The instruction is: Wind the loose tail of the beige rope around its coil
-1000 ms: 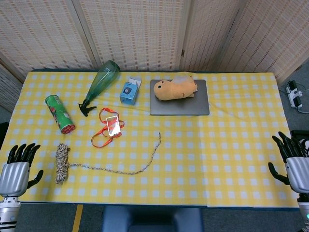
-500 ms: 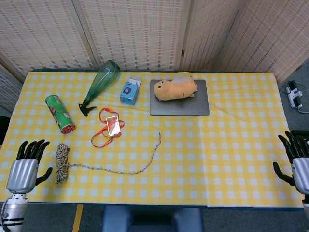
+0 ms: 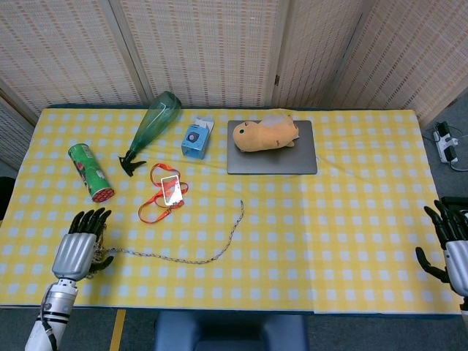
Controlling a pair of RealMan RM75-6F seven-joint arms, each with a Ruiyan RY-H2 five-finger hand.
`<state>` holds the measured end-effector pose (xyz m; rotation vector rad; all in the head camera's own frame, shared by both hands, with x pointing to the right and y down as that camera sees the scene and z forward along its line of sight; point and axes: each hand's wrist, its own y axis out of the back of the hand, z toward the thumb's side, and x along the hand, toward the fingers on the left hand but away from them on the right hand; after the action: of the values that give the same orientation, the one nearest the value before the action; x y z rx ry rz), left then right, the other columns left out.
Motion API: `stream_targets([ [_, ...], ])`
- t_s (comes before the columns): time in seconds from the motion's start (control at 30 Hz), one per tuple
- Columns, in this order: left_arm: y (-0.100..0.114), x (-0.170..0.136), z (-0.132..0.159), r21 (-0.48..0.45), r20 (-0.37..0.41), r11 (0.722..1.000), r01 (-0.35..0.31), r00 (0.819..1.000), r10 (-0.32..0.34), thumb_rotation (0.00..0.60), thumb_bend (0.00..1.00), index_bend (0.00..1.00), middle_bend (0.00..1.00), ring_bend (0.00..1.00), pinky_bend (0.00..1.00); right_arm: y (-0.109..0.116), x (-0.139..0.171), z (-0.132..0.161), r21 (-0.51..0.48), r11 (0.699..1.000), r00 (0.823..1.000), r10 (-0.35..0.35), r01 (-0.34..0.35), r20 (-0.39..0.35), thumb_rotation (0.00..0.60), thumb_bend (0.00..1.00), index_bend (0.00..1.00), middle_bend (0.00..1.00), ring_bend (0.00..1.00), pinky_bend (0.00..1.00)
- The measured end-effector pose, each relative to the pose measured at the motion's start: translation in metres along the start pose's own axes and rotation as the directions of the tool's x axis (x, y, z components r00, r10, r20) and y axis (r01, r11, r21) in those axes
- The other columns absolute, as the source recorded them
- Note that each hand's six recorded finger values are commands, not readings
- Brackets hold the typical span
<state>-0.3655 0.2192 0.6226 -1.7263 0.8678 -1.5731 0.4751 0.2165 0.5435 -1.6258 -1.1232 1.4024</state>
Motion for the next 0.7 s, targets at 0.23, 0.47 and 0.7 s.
stream_targets([
  [0.23, -0.025, 0.014, 0.001, -0.006, -0.055, 0.999, 0.051, 0.997, -0.051, 0.600, 0.22, 0.00, 0.00, 0.00, 0.00, 0.002, 0.001, -0.001, 0.000, 1.000, 1.000, -0.005, 0.005, 0.002, 0.600, 0.45, 0.00, 0.00, 0.07, 0.00],
  [0.47, -0.044, 0.016, -0.007, -0.001, -0.112, 0.997, 0.072, 0.991, -0.072, 0.600, 0.22, 0.00, 0.00, 0.00, 0.00, 0.000, 0.000, -0.001, -0.004, 1.000, 1.000, -0.001, 0.001, -0.001, 0.600, 0.45, 0.00, 0.00, 0.07, 0.00],
  [0.7, -0.066, 0.020, -0.030, 0.018, -0.223, 0.994, 0.104, 0.970, -0.098, 0.600, 0.22, 0.00, 0.00, 0.00, 0.00, 0.003, 0.001, -0.002, -0.005, 1.000, 1.000, -0.009, 0.009, -0.001, 0.600, 0.45, 0.00, 0.00, 0.07, 0.00],
])
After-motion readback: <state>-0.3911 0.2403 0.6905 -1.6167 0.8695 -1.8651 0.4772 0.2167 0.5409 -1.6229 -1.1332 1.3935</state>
